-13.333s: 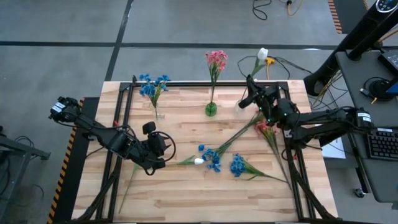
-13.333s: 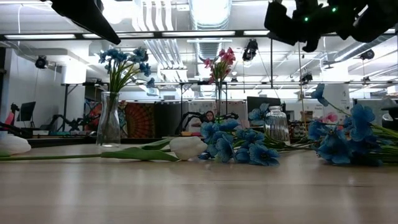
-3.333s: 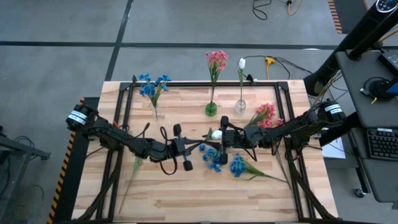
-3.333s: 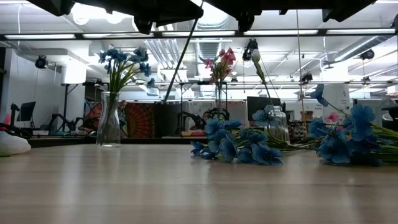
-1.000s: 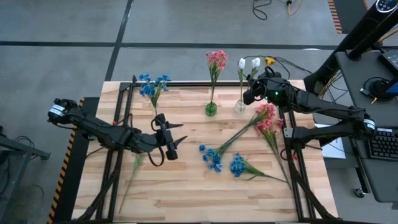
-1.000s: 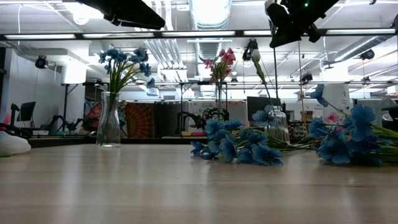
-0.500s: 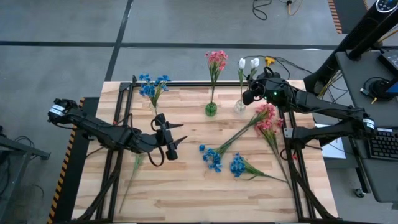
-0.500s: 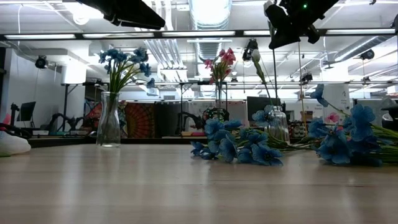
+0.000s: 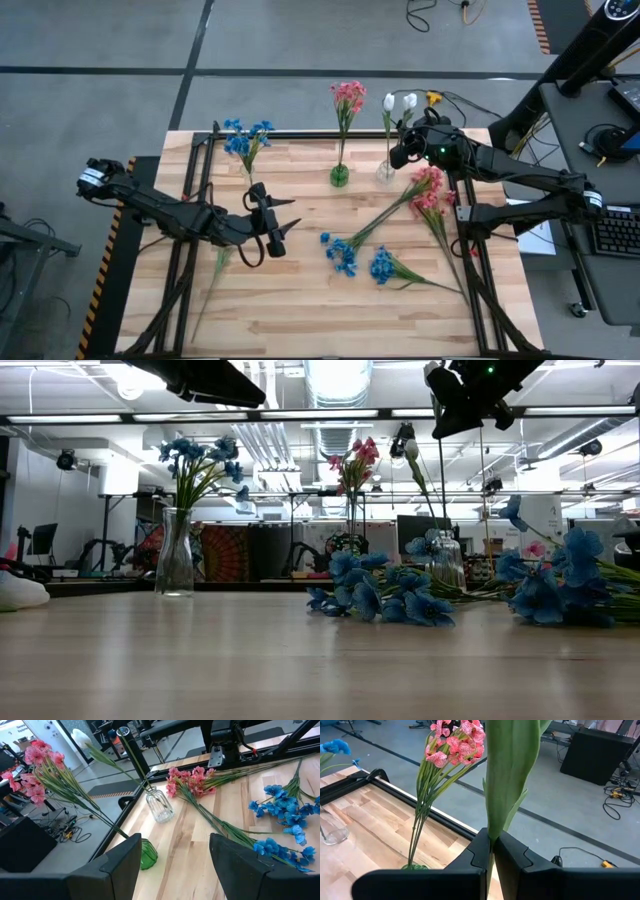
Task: Sort flowers into vase by color
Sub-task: Put the right white flower into the right transparent vase, then put the left blue flowers into the left transparent vase
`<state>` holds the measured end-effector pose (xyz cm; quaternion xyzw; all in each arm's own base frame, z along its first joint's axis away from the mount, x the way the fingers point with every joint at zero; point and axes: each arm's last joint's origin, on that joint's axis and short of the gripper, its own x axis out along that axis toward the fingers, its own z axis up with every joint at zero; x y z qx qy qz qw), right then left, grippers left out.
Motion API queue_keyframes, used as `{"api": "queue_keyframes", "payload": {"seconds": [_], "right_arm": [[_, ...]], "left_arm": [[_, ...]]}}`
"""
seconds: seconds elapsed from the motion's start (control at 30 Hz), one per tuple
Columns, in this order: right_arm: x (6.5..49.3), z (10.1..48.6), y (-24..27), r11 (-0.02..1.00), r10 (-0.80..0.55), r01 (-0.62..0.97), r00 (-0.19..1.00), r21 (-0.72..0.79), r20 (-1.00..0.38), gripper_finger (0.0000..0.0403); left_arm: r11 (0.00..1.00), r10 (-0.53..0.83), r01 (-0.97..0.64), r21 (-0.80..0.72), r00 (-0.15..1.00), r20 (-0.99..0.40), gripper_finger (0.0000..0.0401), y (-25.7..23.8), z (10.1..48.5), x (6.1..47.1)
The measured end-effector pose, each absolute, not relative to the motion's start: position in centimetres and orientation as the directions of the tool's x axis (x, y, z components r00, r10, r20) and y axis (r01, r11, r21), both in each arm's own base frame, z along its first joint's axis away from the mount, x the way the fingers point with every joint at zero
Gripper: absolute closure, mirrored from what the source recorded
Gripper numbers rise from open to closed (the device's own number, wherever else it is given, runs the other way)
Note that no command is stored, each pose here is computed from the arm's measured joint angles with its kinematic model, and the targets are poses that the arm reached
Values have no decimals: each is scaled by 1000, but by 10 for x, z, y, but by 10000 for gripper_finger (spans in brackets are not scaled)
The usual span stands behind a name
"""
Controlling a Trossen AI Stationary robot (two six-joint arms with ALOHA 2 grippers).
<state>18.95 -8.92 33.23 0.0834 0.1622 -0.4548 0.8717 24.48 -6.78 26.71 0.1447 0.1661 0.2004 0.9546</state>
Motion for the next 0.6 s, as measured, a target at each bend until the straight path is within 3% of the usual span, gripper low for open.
{"api": "queue_keyframes", "payload": {"seconds": [0.37, 0.6], "right_arm": [[190, 332, -89, 570, -766, 822, 533, 5, -359, 274], [188, 332, -89, 570, -764, 822, 528, -3, -370, 231]], "left_arm": [[877, 431, -333, 346, 863, -262, 184, -68, 267, 245], [877, 431, -333, 345, 863, -262, 184, -68, 267, 245]]}}
